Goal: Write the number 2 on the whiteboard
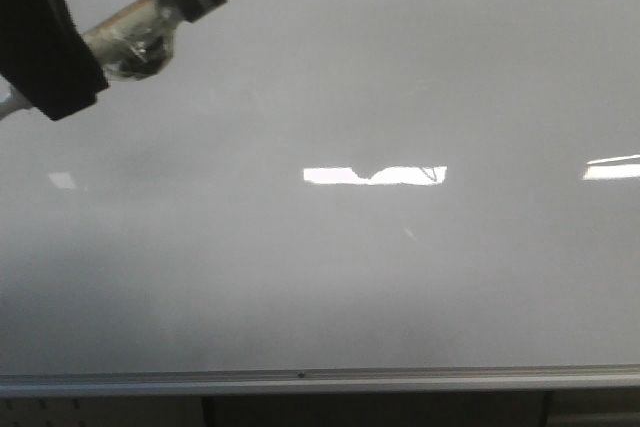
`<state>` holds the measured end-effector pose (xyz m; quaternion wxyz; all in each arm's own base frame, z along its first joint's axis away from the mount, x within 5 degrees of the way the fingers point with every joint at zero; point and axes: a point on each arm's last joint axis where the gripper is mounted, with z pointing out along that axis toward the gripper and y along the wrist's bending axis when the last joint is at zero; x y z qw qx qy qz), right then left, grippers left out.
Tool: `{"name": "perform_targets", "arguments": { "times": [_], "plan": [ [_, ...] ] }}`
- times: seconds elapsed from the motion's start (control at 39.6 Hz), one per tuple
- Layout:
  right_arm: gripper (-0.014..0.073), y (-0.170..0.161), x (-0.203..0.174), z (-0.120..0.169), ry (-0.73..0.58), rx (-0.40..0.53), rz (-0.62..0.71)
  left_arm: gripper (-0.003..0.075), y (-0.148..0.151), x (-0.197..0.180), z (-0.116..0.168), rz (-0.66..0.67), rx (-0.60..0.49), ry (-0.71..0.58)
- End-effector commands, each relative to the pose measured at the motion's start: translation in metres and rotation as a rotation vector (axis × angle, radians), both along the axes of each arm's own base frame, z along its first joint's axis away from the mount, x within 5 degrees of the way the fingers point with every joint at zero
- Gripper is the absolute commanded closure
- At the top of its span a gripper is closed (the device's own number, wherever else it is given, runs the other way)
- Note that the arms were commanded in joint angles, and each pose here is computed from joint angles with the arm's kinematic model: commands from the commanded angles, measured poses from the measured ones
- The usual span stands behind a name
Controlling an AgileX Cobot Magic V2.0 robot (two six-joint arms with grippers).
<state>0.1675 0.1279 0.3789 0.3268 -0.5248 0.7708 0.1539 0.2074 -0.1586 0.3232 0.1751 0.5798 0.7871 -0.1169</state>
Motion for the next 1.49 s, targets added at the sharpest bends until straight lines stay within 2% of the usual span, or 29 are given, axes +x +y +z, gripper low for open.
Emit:
{"name": "perform_targets", "arguments": {
  "times": [0.0,0.23,0.4,0.63,0.73,0.91,1.09,1.29,1.46],
  "plan": [
    [-0.0050,0.020,-0.005,0.021,-0.076,0.059,0.112,0.0739,-0.017,-0.017,0.020,-0.085,-0.079,-0.064],
    [-0.0050,0.058,0.006,0.017,-0.068,0.021,0.219,0.0739,-0.035,-0.034,0.021,-0.180,-0.087,-0.067],
    [-0.0050,0.079,0.016,0.001,-0.040,0.006,0.240,0.0739,-0.038,-0.034,0.022,-0.176,-0.107,-0.085],
    [-0.0043,0.090,0.023,-0.008,-0.023,0.011,0.239,0.0739,-0.038,-0.033,0.022,-0.171,-0.116,-0.097],
    [0.0030,0.090,0.023,-0.009,-0.019,0.008,0.241,0.0739,-0.038,-0.033,0.022,-0.171,-0.116,-0.097],
    [0.0263,0.088,0.020,-0.010,0.003,-0.014,0.255,0.0739,-0.038,-0.032,0.022,-0.171,-0.116,-0.097],
    [0.0424,0.088,0.019,-0.011,0.015,-0.023,0.262,0.0739,-0.038,-0.032,0.022,-0.171,-0.116,-0.097],
    [0.0563,0.088,0.019,-0.011,0.016,-0.022,0.262,0.0739,-0.038,-0.032,0.022,-0.171,-0.116,-0.097],
    [0.0615,0.088,0.019,-0.011,0.017,-0.023,0.263,0.0732,-0.038,-0.032,0.022,-0.171,-0.117,-0.099]
  ]
}}
